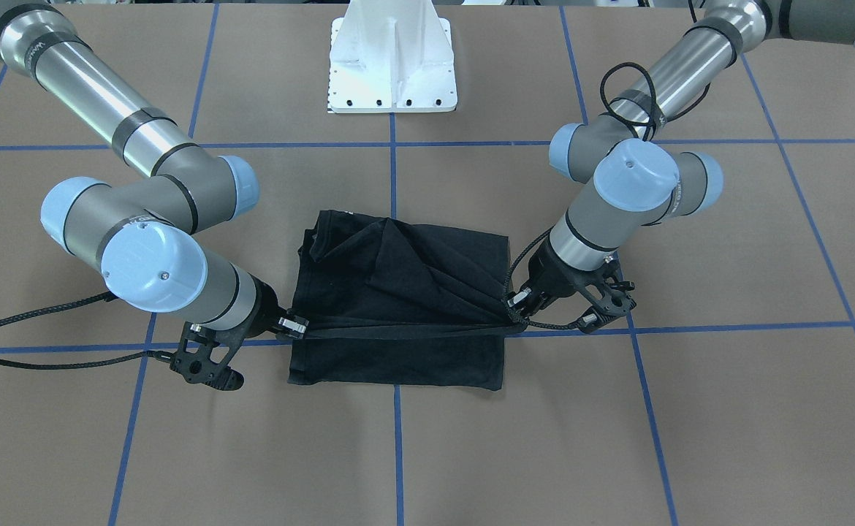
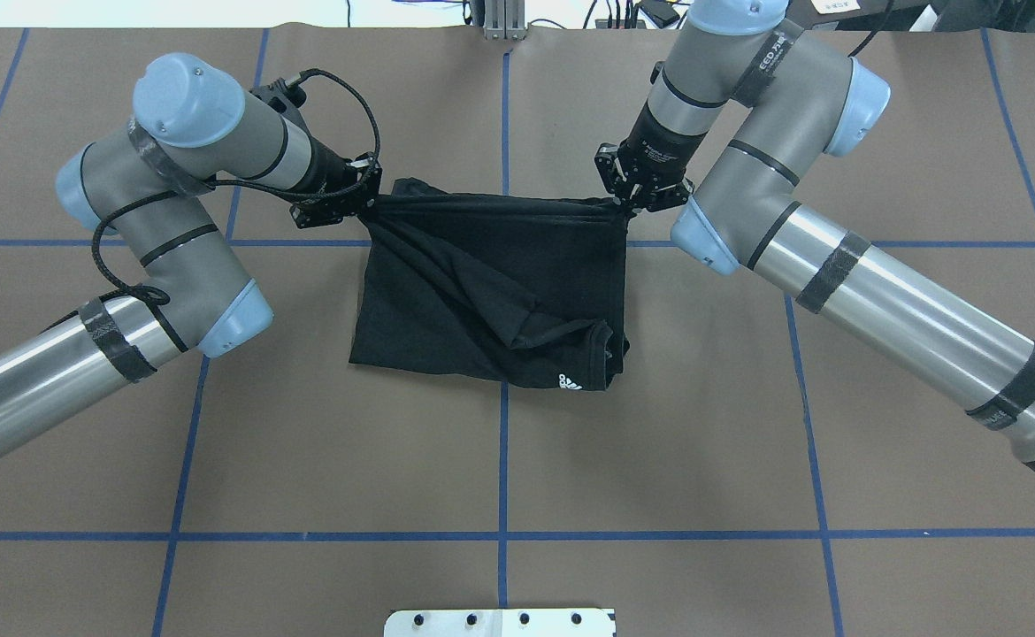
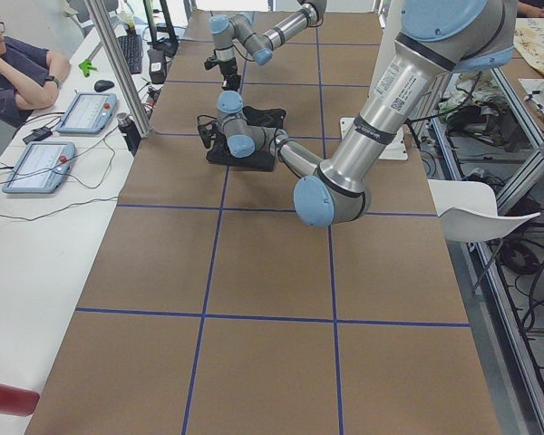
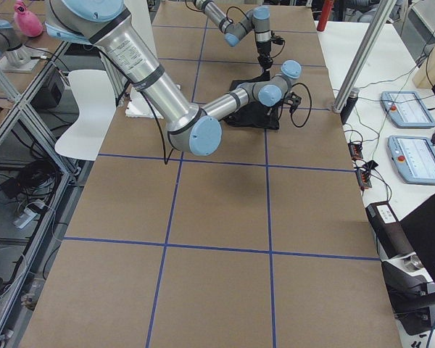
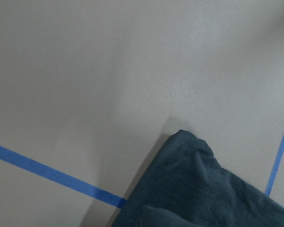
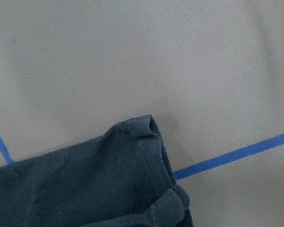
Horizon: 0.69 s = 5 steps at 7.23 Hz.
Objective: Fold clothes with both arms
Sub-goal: 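Lay the folded edge onto the far half with both grippers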
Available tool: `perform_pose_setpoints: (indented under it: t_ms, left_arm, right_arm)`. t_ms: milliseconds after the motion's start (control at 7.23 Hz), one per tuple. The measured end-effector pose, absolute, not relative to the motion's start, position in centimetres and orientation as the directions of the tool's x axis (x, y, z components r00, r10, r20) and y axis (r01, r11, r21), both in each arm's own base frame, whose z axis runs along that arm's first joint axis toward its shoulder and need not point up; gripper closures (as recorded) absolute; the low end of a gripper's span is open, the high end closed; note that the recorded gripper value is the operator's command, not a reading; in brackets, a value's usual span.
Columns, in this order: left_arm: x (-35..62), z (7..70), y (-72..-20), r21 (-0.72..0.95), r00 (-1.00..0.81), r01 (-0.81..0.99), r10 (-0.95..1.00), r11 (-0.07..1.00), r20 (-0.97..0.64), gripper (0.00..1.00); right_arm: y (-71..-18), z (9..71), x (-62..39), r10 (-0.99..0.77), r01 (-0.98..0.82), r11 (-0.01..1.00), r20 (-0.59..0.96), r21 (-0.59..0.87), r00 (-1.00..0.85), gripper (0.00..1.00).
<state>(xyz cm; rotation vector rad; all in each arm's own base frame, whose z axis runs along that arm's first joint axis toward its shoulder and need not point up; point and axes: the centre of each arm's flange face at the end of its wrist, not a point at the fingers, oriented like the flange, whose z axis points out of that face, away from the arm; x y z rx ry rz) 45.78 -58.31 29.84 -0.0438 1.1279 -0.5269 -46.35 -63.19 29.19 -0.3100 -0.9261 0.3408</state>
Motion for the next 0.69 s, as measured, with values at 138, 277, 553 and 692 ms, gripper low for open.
perform_pose_setpoints:
  t_ms: [138, 277, 553, 692]
  left_arm:
    - [45.9, 29.1, -58.4, -0.292, 0.314, 0.378, -0.418, 0.879, -0.852, 1.0]
    - [46.1, 28.0, -58.6, -0.289, 0.305, 0.376, -0.412, 0.881, -0.859, 1.0]
    - [46.4, 26.9, -58.9, -0.285, 0.299, 0.373, -0.405, 0.883, -0.864, 0.01]
    - [46.5, 26.8, -59.1, -0.283, 0.301, 0.373, -0.404, 0.883, -0.864, 0.0]
  right_arm:
    - [-63.3, 29.1, -46.3, 0.415, -0.154, 0.903, 0.722, -0.401, 0.553, 1.0]
    - [-63.4, 28.7, -46.2, 0.414, -0.154, 0.904, 0.725, -0.399, 0.551, 1.0]
    - [-63.6, 28.2, -46.1, 0.413, -0.155, 0.905, 0.729, -0.397, 0.546, 0.33]
    - [-63.7, 28.2, -46.0, 0.414, -0.157, 0.905, 0.729, -0.396, 0.546, 0.01]
